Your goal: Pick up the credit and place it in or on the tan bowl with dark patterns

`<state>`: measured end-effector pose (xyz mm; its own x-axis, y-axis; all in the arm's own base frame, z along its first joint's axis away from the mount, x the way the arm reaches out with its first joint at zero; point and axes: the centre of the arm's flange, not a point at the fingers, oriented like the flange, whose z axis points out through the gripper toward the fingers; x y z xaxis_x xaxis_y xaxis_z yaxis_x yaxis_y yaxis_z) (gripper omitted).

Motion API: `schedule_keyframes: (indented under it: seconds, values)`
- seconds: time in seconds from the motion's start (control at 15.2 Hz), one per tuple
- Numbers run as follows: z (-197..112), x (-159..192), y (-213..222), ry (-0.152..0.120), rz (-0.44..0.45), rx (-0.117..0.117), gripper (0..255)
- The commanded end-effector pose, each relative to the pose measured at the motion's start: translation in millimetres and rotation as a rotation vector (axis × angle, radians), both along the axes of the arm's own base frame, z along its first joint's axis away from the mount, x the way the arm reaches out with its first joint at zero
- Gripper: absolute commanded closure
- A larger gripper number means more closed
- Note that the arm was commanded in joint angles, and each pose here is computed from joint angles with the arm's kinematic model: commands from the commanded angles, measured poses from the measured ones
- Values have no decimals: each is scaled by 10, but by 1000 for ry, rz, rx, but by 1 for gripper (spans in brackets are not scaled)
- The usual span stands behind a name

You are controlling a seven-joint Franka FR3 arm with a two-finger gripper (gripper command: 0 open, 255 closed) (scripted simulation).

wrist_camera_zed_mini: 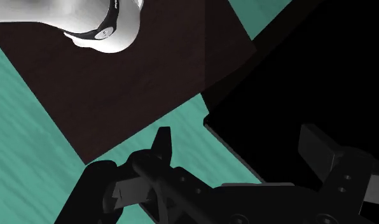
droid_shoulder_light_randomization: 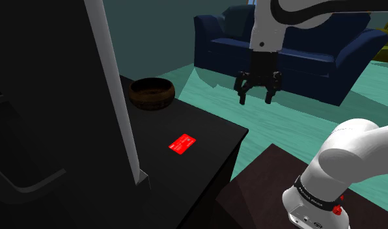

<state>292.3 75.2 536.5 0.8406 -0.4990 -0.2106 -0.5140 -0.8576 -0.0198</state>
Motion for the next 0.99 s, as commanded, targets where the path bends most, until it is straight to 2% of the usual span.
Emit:
schedule_keyframes:
  seconds: [0.0,0.92]
  values:
    - [-104,13,193,25,-80,30,0]
    - [-816,574,1396,183,-598,229,0]
